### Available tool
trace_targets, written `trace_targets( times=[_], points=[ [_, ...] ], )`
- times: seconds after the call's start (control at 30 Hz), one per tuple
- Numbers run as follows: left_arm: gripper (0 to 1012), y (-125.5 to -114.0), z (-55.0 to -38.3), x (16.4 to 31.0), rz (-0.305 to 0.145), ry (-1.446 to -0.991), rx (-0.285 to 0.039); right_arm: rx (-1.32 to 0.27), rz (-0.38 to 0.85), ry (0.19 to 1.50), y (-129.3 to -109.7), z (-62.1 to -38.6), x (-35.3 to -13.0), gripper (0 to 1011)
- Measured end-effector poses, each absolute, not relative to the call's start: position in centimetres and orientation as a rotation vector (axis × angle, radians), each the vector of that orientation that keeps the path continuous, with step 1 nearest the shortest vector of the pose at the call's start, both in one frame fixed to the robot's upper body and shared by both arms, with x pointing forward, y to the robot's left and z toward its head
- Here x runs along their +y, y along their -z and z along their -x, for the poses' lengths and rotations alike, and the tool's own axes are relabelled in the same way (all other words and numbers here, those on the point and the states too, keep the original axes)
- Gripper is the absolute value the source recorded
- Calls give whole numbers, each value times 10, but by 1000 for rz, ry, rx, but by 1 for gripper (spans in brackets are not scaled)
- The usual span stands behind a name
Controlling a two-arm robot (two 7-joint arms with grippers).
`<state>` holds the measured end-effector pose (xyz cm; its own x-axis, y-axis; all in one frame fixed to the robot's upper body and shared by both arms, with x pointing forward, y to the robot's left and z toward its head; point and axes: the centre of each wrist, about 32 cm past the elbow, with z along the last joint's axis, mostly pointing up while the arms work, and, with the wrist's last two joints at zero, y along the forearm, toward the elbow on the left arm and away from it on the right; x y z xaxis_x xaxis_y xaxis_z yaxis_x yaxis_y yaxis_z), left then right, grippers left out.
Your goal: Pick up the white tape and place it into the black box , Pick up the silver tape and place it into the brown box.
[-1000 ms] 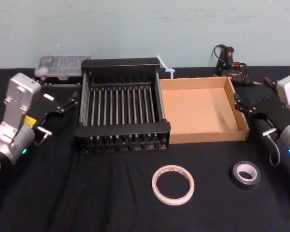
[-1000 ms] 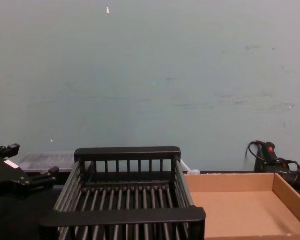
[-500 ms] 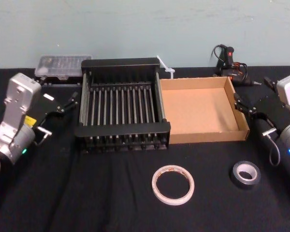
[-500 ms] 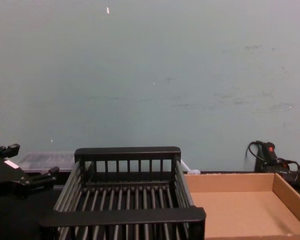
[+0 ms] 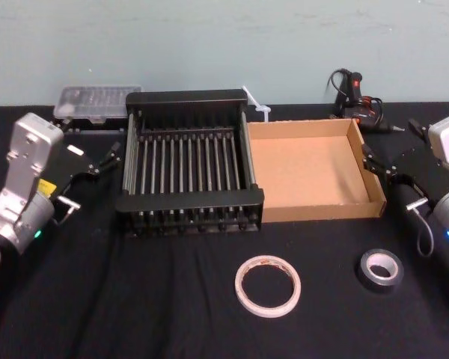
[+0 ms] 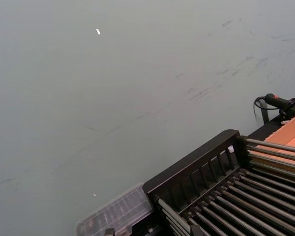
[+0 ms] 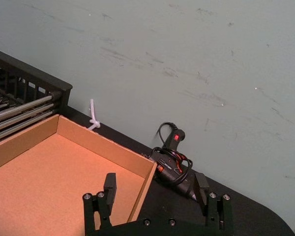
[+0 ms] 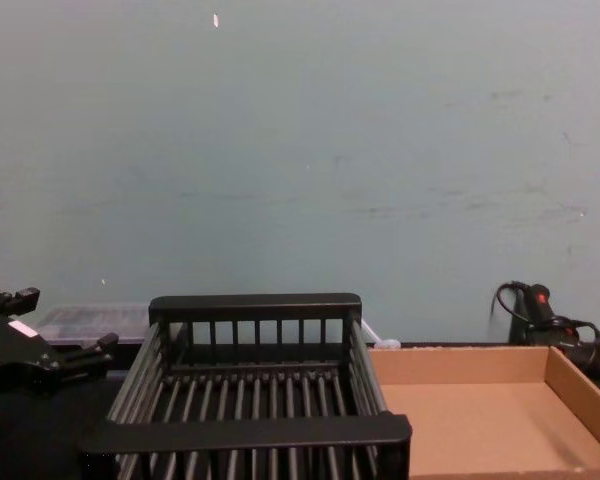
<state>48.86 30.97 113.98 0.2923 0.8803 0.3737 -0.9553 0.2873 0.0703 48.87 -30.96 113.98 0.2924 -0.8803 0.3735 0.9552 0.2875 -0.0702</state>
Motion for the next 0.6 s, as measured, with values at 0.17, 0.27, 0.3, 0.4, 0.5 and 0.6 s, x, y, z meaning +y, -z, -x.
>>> trace_targets(
  times=[0.17,0.27,0.3,0.4,0.5,0.6],
  points=[
    [1001,-1140,-489,310,-304,-1248,-285,-267,315,1236,-1143,-491,-311,1002],
    [1001,-1140,-489,310,-304,-1248,-285,-249,321,1232,-1146,-490,-312,1002],
    [1001,-1140,-489,310,-304,-1248,-285,-245,322,1230,-1148,-489,-312,1002],
    [1001,-1140,-489,310,-304,-1248,-285,-232,324,1223,-1151,-486,-312,1003],
    [1001,-1140,-489,310,-304,-1248,-285,-222,321,1214,-1155,-483,-314,1002],
    [1001,-1140,-489,310,-304,-1248,-285,-199,309,1197,-1162,-476,-318,1002]
  ],
)
